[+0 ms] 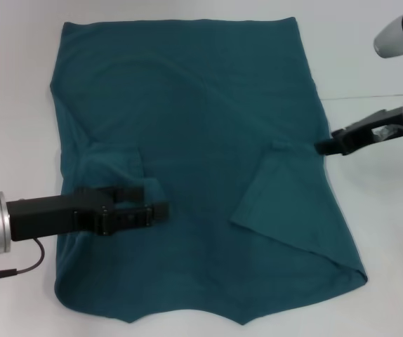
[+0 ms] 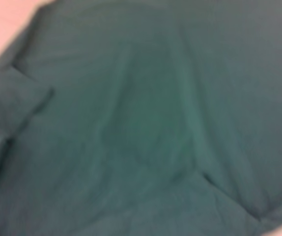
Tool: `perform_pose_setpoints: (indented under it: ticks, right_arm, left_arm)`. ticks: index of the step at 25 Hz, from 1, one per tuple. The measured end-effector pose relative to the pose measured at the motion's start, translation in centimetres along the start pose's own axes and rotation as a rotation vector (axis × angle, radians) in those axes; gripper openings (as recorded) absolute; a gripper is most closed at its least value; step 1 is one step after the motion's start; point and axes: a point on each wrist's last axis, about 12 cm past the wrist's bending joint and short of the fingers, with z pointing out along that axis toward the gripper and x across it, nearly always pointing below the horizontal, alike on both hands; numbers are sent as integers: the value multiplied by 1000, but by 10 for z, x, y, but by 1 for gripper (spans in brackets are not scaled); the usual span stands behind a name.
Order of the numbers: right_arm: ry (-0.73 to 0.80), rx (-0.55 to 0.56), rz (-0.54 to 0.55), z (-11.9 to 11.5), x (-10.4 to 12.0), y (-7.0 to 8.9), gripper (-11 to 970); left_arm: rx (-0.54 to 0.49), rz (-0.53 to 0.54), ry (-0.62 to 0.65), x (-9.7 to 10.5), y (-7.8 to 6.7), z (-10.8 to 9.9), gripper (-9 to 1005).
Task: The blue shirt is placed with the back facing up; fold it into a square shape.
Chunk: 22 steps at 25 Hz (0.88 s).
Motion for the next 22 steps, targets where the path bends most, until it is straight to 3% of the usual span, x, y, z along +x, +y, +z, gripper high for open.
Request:
perform_pose_setpoints:
  ticks: [5, 8, 13, 22]
  right_arm:
    - [33, 0, -8, 1, 9, 1, 520]
    - [21, -49, -8, 0, 14, 3, 282]
    - [-4, -163, -36, -14, 24, -1, 52]
    - [15, -187, -55, -28, 23, -8, 7]
  left_arm:
    - [-7, 12, -4, -3, 1, 2, 801]
    - [-34, 9, -16, -4, 4, -1, 801]
    - [-110, -48, -27, -10, 9, -19, 801]
    - [-286, -221, 120, -10, 3, -42, 802]
